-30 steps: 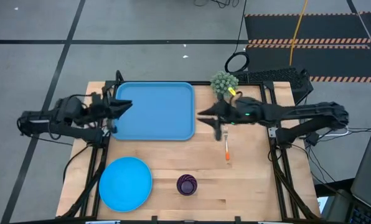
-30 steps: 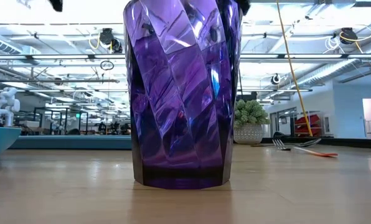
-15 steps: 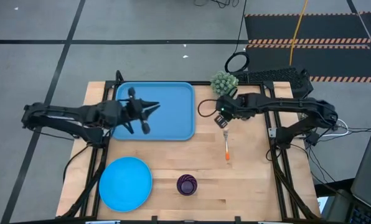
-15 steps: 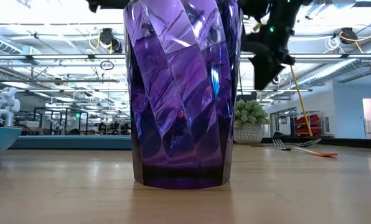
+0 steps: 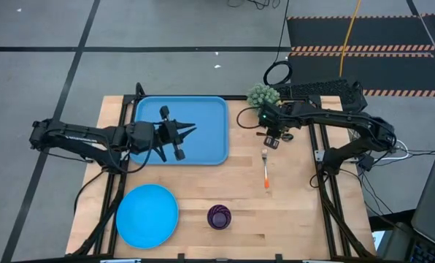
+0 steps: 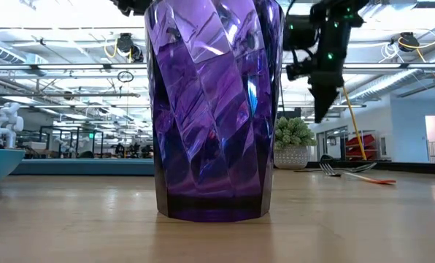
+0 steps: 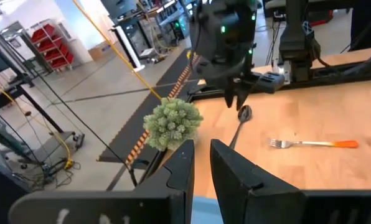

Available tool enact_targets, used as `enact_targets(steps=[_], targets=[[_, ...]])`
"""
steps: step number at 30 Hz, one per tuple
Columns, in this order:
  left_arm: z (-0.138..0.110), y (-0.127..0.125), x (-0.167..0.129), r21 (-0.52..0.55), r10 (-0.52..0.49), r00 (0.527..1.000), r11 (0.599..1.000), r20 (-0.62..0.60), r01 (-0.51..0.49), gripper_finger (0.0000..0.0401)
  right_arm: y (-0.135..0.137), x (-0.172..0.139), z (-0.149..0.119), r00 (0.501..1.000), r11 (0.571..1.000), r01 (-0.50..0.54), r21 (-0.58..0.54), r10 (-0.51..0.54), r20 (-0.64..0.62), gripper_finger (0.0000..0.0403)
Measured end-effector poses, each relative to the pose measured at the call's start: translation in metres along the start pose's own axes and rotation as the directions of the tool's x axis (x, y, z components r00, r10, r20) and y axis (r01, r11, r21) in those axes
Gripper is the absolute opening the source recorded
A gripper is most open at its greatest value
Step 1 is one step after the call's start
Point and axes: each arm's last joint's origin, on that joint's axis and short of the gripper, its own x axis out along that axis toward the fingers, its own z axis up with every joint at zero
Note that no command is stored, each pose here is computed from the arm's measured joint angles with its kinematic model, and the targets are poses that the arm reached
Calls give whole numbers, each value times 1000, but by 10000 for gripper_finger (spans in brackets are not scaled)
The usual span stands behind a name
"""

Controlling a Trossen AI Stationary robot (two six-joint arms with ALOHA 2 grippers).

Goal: Pick and place plate/cup/fork/spoon on tray
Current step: Put the black spoon onto the right side of the blue plastic serving tray

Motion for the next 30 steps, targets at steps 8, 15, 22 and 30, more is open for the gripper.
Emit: enact_targets(steps=[8,15,22,30], targets=[[1,2,-3,10,2,1000,1000,4,-2,56,-2,40,-27,997,999,-28,-43,25,-69,103],[3,3,-3,20,7,1000,1000,20,-7,56,-6,58,-31,999,994,-22,-104,17,-47,103],[3,3,-3,30,9,1000,1000,28,-10,56,-10,84,-26,993,988,-35,-147,17,-118,103],[1,4,-3,39,12,1000,999,4,-12,56,-11,95,-22,991,984,-40,-173,17,-132,102]])
